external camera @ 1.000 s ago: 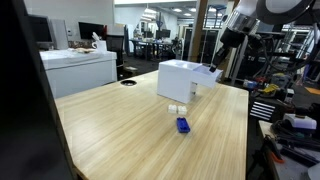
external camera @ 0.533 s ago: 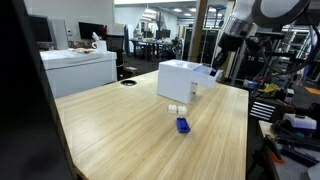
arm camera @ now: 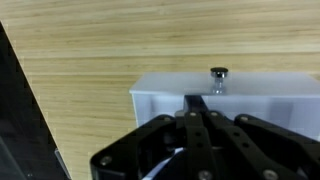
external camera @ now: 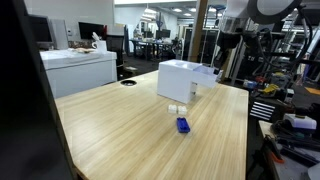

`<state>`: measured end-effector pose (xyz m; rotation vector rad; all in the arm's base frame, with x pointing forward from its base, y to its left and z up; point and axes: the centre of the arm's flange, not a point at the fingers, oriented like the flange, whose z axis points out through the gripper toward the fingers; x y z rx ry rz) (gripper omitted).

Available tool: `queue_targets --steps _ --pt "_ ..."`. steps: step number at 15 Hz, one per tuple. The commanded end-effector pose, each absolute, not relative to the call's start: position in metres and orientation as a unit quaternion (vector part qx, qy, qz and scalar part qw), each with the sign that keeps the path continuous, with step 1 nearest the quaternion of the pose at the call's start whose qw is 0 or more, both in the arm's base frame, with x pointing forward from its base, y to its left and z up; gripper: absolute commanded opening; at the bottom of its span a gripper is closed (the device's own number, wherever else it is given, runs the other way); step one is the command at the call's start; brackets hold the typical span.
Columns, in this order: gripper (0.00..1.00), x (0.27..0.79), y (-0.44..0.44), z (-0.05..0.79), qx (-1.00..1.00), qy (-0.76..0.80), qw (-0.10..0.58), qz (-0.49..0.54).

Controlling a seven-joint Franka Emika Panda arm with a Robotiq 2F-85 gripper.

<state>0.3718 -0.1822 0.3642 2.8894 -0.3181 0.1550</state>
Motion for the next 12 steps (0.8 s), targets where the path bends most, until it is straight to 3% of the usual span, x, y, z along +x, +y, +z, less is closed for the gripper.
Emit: queue_targets --steps 1,7,12 --pt "0.01 0.377 -0.181 0.364 0.983 -0.128 0.132 0.011" --pt "0.01 0.376 -0.178 0.367 0.982 -0.132 0.133 -0.01" --pt "0.01 0.383 -0.17 0.387 0.98 -0.128 0.108 0.104"
